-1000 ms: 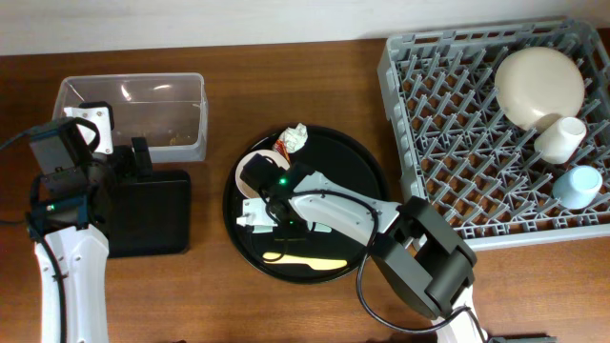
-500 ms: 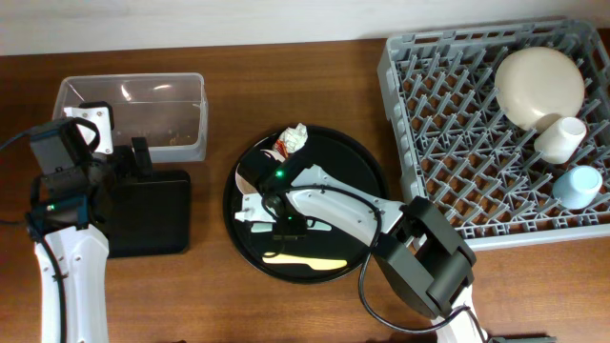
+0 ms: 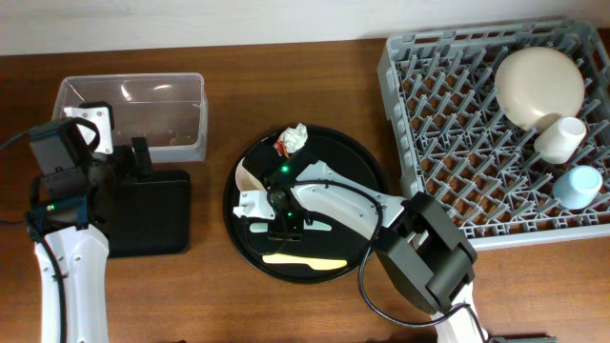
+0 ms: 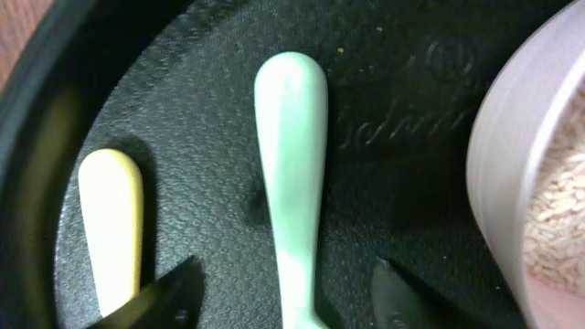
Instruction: Sort waste into correct bins and load items into the dishwasher rack
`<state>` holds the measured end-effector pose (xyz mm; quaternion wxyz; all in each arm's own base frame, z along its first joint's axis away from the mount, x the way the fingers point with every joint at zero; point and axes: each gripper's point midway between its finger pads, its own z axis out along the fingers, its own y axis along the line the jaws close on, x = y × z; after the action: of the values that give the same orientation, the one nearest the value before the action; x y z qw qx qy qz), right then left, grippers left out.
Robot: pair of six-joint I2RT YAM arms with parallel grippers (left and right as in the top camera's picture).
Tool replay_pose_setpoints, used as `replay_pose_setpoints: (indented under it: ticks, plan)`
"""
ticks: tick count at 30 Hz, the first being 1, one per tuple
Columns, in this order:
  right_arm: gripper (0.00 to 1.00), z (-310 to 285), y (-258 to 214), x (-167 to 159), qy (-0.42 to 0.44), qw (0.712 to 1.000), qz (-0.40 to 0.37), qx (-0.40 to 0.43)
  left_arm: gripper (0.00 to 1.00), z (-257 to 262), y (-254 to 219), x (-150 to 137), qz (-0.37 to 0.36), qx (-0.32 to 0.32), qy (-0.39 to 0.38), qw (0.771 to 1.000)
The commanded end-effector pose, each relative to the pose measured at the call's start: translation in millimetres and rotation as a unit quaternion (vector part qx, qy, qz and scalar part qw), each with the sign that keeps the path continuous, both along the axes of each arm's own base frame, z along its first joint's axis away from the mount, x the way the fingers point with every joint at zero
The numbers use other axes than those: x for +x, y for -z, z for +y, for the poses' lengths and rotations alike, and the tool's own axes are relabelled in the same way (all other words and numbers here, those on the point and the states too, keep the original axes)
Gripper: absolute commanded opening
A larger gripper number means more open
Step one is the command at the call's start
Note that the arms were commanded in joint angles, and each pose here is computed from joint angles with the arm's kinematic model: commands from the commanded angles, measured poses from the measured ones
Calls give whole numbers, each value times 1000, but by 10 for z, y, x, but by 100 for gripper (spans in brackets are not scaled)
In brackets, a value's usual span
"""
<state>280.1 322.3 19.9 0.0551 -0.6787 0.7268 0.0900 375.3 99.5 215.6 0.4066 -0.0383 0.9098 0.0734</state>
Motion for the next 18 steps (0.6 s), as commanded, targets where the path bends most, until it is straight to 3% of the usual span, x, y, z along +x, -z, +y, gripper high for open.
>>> replay_pose_setpoints:
  ticks: [1,12,18]
  plan:
    - [69,1,111,-42,1,1000,16,-1,99,38,-94,26,-11,0,-9,1000]
    - [66,5,214,-35,1,1000,19,-6,99,37,-94,26,-11,0,-9,1000]
    - [47,23,222,-18,2,1000,15,-1,99,37,-94,26,-11,0,-9,1000]
